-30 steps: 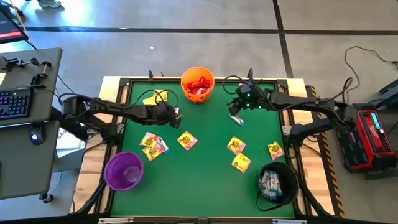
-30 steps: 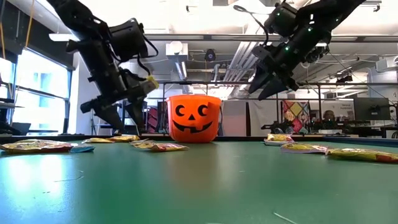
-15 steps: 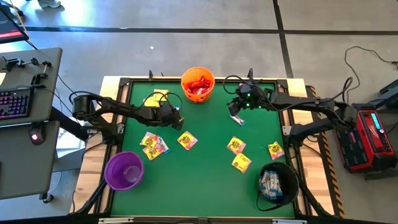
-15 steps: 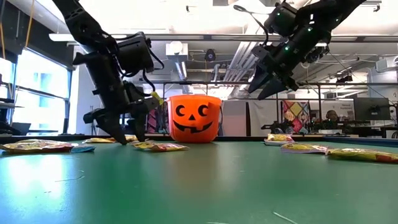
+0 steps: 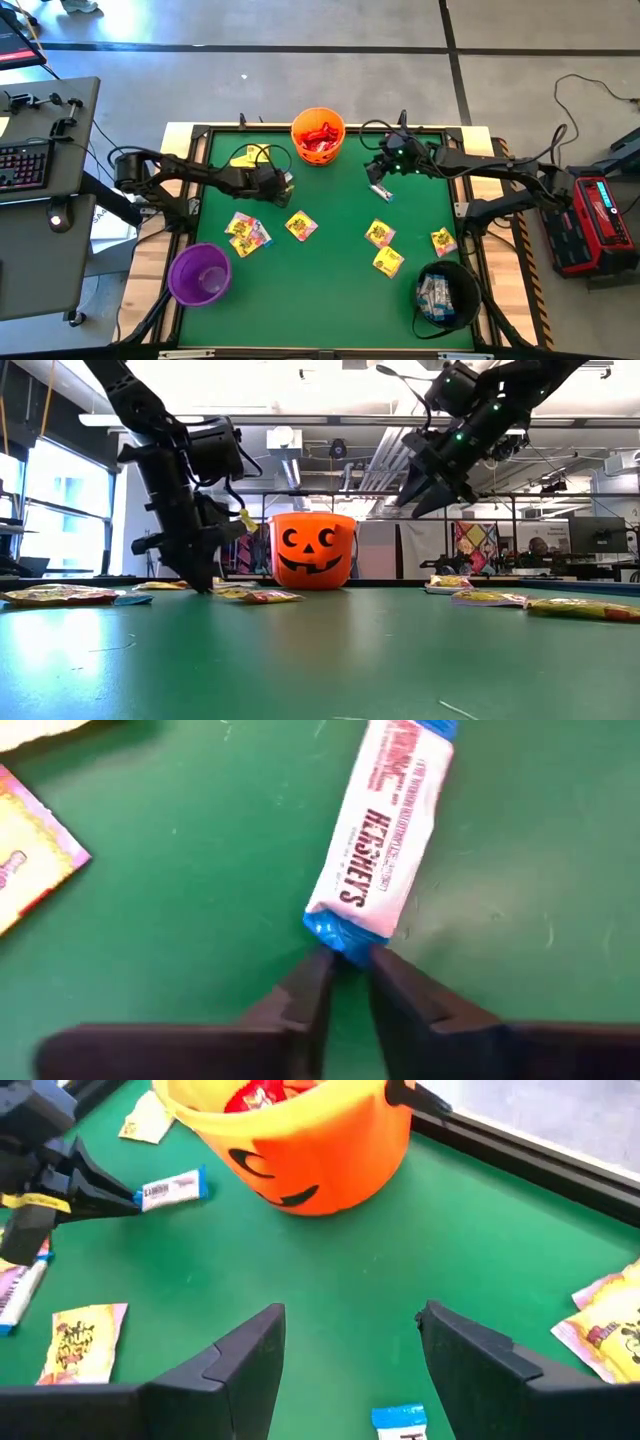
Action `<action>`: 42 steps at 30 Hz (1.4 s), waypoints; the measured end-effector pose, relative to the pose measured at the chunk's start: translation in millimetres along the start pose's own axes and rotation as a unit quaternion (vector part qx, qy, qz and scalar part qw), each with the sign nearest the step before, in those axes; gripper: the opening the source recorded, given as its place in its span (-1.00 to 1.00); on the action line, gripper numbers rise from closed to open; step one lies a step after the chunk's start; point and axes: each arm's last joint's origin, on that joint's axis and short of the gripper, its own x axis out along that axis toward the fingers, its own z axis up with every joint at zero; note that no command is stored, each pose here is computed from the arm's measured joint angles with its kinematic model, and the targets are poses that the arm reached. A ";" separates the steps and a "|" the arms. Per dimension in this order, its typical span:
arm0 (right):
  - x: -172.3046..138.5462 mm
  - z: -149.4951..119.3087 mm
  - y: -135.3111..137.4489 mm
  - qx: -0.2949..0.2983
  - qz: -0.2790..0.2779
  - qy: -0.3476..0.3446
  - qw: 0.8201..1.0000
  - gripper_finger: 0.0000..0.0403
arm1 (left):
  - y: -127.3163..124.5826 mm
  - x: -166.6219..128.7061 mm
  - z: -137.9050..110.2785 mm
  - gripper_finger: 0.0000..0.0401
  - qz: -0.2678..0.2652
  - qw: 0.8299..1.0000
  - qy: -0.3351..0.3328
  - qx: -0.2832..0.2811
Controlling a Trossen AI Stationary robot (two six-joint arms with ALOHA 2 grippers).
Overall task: Sort candy by brand, put in halloween buckets
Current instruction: Put the white chocolate bar into the black bucket
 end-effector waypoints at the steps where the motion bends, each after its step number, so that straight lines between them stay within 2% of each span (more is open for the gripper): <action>1: 0.0 0.5 0.2 0.000 0.001 -0.003 1.000 0.09 | 0.3 -1.3 0.1 -0.81 -0.001 1.000 0.000 0.003; 4: 0.0 2.6 1.2 0.001 0.007 -0.013 1.000 0.09 | 0.3 -5.5 0.0 -0.97 -0.016 1.000 0.008 0.010; 12: -1.5 7.4 12.8 -0.015 0.055 -0.045 0.997 0.09 | 4.0 -33.1 2.1 -1.00 -0.070 0.997 0.017 0.022; 18: -5.9 10.6 33.2 -0.057 0.110 -0.092 0.988 0.09 | 5.2 -65.6 4.7 -1.00 -0.127 0.991 -0.023 0.027; 22: -11.6 10.2 52.8 -0.103 0.170 -0.124 0.972 0.09 | 3.8 -82.7 5.3 -1.00 -0.164 0.980 -0.060 0.098; 26: -17.3 5.9 69.4 -0.131 0.205 -0.142 0.959 0.09 | 1.5 -90.8 0.5 -1.00 -0.209 0.964 -0.047 0.156; 30: -21.0 -0.4 80.3 -0.120 0.242 -0.128 0.954 0.09 | -5.7 -99.4 -2.1 -1.00 -0.242 0.951 -0.045 0.185; 34: -22.9 -7.7 87.1 -0.115 0.272 -0.099 0.950 0.09 | -16.6 -103.1 -4.8 -0.99 -0.245 0.940 -0.088 0.222; 38: -24.1 -12.1 90.1 -0.140 0.304 -0.077 0.939 0.09 | -29.1 -94.8 -11.2 -0.87 -0.223 0.940 -0.107 0.233; 42: -26.0 -15.2 92.5 -0.146 0.365 -0.040 0.919 0.09 | -38.9 -79.6 -19.2 -0.69 -0.217 0.942 -0.078 0.245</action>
